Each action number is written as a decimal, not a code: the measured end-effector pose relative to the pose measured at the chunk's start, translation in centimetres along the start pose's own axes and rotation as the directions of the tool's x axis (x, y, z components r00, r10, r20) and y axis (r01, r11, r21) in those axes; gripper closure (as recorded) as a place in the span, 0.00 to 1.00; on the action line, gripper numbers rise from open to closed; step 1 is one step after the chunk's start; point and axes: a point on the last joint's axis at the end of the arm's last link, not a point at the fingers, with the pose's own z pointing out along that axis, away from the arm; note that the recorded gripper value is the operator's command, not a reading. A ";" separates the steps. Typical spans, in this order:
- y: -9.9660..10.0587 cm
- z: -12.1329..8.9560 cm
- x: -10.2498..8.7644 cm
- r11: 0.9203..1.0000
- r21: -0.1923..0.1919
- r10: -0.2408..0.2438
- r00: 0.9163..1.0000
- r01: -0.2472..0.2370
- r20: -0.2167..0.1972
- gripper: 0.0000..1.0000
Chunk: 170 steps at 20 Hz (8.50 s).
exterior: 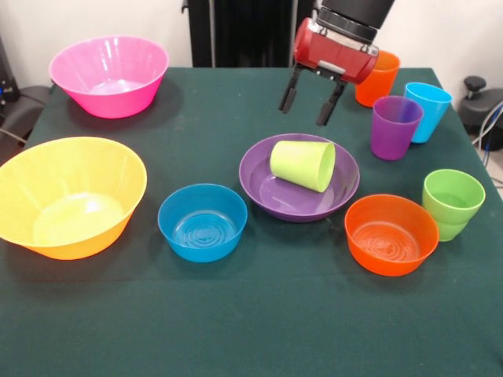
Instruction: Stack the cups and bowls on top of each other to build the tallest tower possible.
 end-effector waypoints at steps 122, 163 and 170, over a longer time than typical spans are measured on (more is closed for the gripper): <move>3.7 5.0 1.7 0.995 -0.019 -0.095 0.994 0.094 -0.051 0.00; 2.6 4.9 4.2 0.986 0.047 -0.146 0.966 0.160 -0.211 0.00; 2.2 4.7 3.3 0.977 0.093 -0.170 0.964 0.192 -0.205 0.00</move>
